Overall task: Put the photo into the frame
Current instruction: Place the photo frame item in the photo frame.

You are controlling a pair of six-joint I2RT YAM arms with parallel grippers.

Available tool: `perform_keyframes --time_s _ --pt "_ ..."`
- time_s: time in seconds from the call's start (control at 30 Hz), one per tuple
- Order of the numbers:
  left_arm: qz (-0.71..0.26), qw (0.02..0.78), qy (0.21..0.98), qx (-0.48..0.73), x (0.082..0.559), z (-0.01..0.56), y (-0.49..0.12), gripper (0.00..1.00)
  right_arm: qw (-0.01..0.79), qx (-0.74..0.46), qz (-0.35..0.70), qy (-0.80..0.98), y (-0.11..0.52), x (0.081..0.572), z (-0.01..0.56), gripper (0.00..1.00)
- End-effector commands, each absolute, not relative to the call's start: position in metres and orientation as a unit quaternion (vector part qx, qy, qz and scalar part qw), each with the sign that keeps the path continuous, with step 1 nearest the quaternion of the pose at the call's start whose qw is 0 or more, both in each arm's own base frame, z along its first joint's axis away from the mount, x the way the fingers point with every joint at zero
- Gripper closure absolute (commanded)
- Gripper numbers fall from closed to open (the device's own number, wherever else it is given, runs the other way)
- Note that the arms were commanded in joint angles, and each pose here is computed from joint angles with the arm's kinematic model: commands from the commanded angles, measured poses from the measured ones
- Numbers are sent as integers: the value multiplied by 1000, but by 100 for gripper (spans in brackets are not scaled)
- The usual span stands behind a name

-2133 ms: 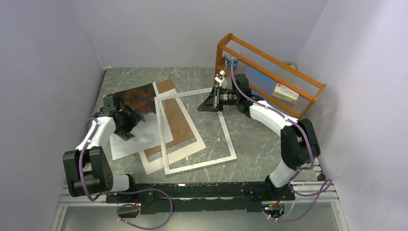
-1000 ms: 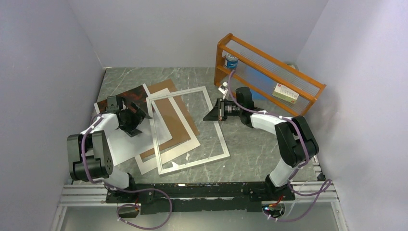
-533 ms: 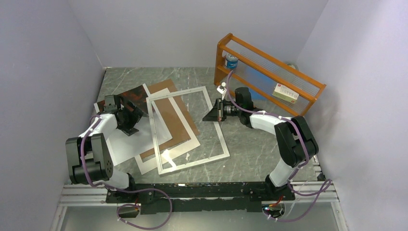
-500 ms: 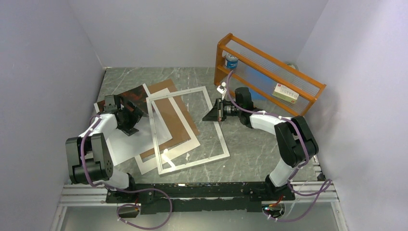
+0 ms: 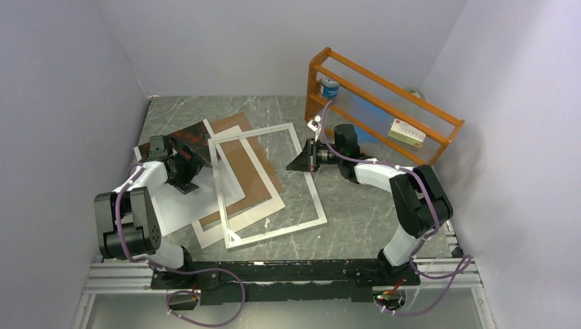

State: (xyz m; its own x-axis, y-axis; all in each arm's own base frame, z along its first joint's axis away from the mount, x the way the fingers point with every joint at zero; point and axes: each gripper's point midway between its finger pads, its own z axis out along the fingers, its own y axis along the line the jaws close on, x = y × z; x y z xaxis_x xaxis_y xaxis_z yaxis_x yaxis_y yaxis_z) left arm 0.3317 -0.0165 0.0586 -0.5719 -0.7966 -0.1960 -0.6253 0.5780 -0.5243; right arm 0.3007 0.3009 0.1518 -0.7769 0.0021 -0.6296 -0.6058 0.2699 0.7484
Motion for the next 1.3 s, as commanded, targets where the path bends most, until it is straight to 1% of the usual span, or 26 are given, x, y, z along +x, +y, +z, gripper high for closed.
perform_keyframes --time_s 0.0,0.6,0.9,1.27 --pt "-218 217 858 -412 340 65 -18 6 295 -228 571 731 306 311 157 100" --pt "-223 206 860 -409 338 59 -21 6 265 -164 531 788 303 332 109 100" --pt "-222 192 861 -414 338 52 -22 6 285 -142 517 795 296 332 101 100" --pt "-228 180 863 -414 340 44 -24 6 283 -133 503 806 293 335 85 100"
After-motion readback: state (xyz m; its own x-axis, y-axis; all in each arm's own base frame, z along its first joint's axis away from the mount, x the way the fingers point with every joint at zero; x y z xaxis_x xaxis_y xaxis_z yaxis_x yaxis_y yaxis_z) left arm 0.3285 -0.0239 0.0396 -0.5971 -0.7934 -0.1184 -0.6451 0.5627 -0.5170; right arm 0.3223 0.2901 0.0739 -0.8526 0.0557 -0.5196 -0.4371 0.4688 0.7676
